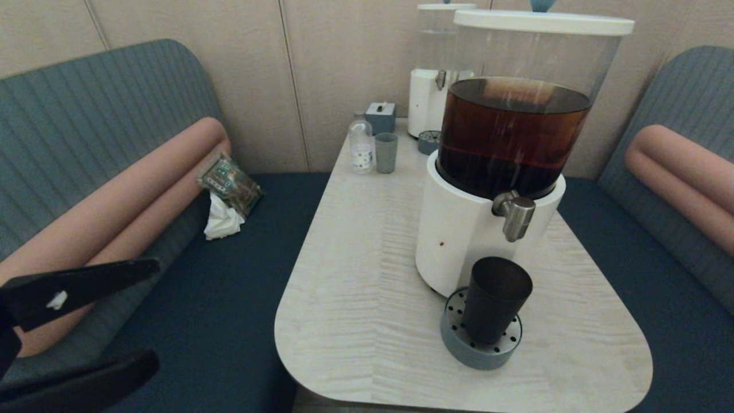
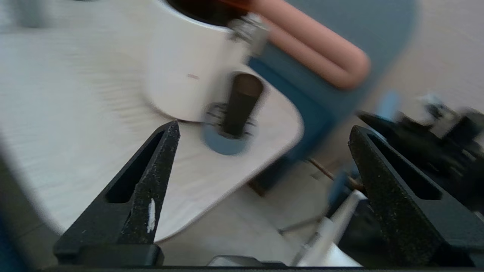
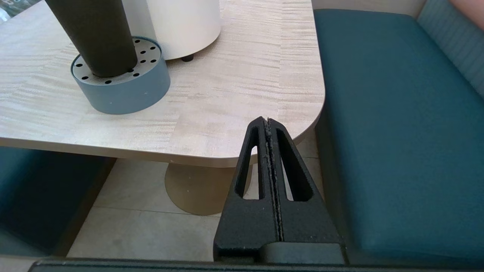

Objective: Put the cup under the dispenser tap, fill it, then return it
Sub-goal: Place the cup next to the water dispenser

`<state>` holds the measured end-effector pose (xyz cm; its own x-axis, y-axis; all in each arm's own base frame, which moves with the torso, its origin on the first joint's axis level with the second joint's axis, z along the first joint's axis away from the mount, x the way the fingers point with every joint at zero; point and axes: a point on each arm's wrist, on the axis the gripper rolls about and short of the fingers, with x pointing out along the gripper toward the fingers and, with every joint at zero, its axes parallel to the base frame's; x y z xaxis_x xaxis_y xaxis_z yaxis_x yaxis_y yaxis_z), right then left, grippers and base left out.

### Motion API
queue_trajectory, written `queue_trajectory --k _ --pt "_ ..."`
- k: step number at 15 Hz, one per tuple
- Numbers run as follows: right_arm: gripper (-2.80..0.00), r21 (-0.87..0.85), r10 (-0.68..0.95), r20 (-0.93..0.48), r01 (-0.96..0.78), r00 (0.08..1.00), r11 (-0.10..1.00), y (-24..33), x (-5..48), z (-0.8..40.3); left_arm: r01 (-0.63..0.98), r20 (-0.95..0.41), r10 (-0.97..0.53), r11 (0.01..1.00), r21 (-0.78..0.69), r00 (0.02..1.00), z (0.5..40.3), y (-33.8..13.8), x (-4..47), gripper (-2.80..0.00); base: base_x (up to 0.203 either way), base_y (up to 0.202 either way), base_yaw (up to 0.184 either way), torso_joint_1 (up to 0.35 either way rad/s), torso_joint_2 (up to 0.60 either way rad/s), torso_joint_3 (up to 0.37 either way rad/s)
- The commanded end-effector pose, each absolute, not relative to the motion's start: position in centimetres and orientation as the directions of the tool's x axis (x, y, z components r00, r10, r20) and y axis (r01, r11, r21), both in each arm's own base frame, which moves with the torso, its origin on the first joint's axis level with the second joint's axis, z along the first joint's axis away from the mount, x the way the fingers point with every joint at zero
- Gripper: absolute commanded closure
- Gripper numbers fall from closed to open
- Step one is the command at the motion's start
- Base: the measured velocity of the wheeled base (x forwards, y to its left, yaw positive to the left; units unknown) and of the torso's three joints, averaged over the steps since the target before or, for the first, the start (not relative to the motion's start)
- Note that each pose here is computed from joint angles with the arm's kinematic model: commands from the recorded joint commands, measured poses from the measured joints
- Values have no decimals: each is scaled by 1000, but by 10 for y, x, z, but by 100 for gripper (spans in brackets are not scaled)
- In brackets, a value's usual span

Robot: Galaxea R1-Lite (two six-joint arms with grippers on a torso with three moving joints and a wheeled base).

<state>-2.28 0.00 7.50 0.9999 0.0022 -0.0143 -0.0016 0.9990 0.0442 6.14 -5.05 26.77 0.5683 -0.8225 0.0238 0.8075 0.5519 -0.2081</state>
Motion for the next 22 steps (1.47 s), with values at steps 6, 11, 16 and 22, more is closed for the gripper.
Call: queue_trajectory --k 6,11,16,22 --pt "0 44 3 -15 -2 1000 999 0 -23 75 863 65 -865 487 -135 498 239 -107 144 -280 0 0 0 0 0 0" --pt "0 44 3 -15 -2 1000 999 0 -23 75 877 -5 -884 464 -122 467 189 -142 196 -280 0 0 0 0 0 0" --pt "0 44 3 -15 -2 1000 999 0 -23 75 891 -150 -887 450 -63 438 137 -171 234 -280 0 0 0 0 0 0" --pt "0 44 3 -17 -2 1000 999 0 -23 75 915 -178 -905 400 -49 386 111 -213 264 -280 0 0 0 0 0 0"
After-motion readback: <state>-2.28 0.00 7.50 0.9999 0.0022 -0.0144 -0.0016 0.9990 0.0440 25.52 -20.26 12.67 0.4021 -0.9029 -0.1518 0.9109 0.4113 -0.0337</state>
